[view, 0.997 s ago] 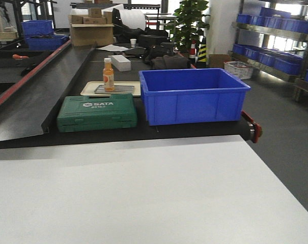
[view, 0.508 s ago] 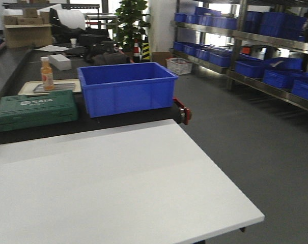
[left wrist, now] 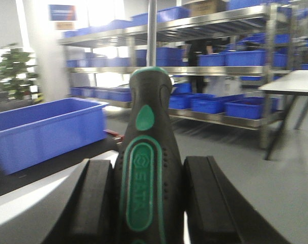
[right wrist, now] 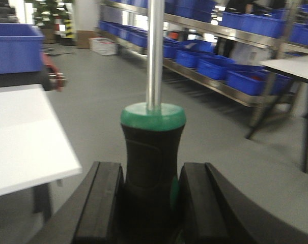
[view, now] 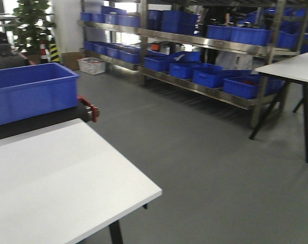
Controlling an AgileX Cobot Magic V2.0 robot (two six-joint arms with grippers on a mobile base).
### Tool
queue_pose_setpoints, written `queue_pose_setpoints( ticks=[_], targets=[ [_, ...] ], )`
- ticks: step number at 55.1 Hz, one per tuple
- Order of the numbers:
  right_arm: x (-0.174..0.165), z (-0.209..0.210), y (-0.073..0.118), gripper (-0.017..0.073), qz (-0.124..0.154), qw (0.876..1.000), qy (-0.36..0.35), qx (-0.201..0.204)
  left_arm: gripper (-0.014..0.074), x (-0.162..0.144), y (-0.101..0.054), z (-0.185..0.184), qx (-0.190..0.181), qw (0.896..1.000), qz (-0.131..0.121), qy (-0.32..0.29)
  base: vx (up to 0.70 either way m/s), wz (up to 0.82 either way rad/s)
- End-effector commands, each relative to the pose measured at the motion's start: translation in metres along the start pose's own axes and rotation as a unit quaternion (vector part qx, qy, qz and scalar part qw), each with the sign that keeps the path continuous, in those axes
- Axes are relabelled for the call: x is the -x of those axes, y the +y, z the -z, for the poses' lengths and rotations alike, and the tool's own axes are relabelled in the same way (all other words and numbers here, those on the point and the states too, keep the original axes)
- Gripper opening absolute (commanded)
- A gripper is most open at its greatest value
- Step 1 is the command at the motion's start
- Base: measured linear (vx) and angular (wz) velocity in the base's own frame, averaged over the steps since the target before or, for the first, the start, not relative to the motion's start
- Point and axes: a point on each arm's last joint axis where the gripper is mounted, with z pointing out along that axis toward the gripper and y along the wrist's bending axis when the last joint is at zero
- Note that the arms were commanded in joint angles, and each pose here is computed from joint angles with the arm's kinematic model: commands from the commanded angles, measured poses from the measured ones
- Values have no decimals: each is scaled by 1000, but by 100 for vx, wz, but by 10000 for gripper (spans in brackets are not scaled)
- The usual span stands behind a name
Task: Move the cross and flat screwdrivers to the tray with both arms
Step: 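Hold both screwdrivers while the base turns away from the table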
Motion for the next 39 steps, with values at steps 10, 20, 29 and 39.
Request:
queue_pose_setpoints(
  ticks=[10,20,29,39],
  targets=[
    [17,4,-3,-8,2,998,-57,-17,0,16,1,0,4,999,6,-52,5,-90],
    [17,4,-3,-8,2,998,-57,-17,0,16,1,0,4,999,6,-52,14,-82],
    [17,4,-3,-8,2,998,-57,-17,0,16,1,0,4,999,6,-52,21,-61],
    [17,4,-3,-8,2,998,-57,-17,0,16,1,0,4,999,6,-52,26,-45]
  ],
)
